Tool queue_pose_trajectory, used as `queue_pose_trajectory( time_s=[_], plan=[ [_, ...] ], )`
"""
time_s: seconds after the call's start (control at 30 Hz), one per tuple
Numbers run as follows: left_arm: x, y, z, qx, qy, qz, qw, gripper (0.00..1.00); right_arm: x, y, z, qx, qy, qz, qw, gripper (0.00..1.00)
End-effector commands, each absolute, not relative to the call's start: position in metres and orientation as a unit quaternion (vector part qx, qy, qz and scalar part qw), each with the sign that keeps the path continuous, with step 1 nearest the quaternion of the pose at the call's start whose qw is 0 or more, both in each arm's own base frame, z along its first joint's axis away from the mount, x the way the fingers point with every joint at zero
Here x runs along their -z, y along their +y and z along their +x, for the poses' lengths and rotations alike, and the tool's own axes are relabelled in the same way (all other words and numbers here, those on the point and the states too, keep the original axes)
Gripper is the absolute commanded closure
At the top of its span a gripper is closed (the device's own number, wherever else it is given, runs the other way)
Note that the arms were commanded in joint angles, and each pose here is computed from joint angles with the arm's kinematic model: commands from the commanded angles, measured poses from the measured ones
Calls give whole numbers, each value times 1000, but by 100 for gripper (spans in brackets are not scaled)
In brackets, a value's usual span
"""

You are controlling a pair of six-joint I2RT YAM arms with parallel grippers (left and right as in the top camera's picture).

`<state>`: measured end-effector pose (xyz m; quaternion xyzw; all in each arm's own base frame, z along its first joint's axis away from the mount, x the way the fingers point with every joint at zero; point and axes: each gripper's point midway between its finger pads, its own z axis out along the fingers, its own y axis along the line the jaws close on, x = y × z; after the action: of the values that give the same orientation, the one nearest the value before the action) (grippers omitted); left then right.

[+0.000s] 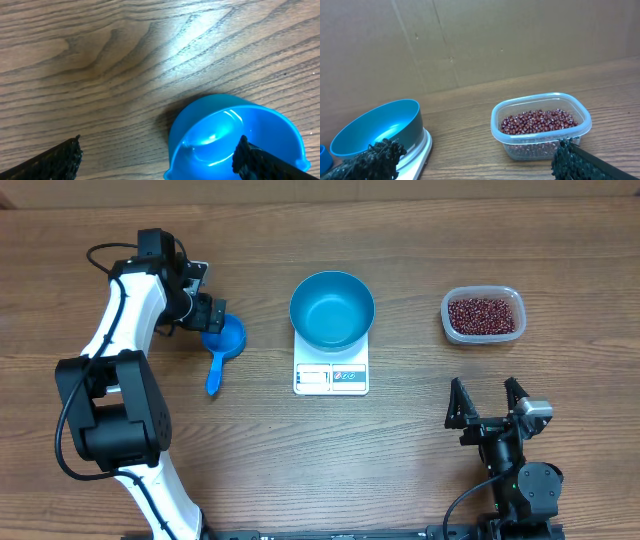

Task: Scoop item into bowl and weigh 150g on scale
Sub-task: 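Lower the left gripper and grasp the blue scoop's cup rim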

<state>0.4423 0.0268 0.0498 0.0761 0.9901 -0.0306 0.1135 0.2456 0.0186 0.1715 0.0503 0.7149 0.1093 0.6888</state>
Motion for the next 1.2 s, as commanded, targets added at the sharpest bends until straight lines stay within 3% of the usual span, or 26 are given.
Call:
queue_pose_trajectory(
  time_s=[0.0, 1.17],
  plan=[
    [-43, 24, 439, 29, 990, 91, 104, 1, -169, 19, 246, -108, 714, 48, 690, 0],
    [-1, 26, 429, 26, 993, 84, 75, 0, -169, 19, 246, -108, 714, 48, 690, 0]
  ],
)
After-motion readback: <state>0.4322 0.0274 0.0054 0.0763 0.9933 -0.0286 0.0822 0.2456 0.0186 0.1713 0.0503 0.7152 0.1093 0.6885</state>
